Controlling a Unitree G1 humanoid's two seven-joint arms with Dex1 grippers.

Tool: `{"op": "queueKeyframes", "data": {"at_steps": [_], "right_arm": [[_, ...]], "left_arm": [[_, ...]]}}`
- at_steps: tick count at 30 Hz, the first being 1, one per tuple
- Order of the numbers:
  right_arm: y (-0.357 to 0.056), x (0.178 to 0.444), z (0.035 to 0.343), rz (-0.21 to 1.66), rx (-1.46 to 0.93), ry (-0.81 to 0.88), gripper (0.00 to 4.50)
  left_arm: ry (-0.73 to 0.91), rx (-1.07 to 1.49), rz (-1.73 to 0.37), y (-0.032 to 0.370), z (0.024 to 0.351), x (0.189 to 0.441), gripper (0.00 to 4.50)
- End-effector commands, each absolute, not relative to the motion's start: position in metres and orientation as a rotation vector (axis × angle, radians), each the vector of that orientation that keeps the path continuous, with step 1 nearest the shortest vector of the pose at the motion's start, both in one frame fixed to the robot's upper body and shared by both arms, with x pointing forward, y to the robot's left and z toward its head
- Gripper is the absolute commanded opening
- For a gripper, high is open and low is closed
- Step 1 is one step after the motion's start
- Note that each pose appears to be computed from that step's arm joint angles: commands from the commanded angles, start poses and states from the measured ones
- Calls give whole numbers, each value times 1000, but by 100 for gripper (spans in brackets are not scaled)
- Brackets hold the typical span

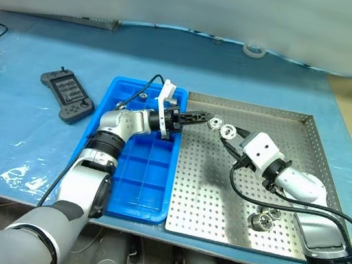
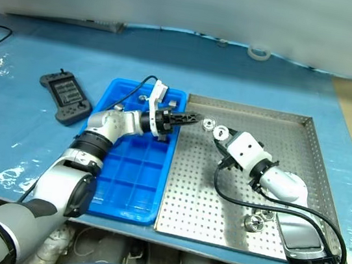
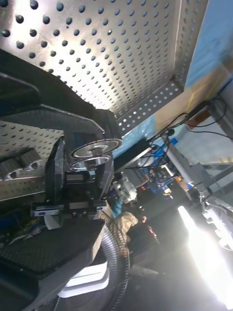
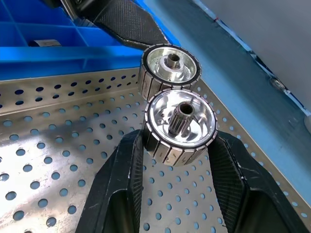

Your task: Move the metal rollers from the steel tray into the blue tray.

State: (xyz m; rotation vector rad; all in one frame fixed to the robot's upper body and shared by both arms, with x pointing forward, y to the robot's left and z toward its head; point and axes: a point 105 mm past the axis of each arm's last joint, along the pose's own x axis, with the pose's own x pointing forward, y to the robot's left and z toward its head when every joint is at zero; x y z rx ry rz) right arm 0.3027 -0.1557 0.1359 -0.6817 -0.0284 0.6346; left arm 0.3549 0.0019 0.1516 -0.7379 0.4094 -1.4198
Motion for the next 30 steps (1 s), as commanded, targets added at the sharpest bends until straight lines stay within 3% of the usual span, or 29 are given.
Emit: {"op": "queueKeyframes", "data": {"at_steps": [1,3,5,9,21,30], "right_arm": [[-152,305,156,630,-711,-125,169],[-151,305,157,634,-712,-131,169],[-149,305,157,639,-715,-135,169],[-147,306,158,643,-713,-141,169],[-134,304,174,668,-681,-171,169],[-130,300,176,679,-687,-156,169]], "left_arm": [[376,-693,-1479,-4,160,350,295],[368,-695,-1479,-4,161,350,295],[361,-680,-1466,-6,159,352,330],[355,-662,-1461,-10,157,351,447],[354,-688,-1389,-10,154,362,449],[317,-835,-1233,2,159,388,449]]}}
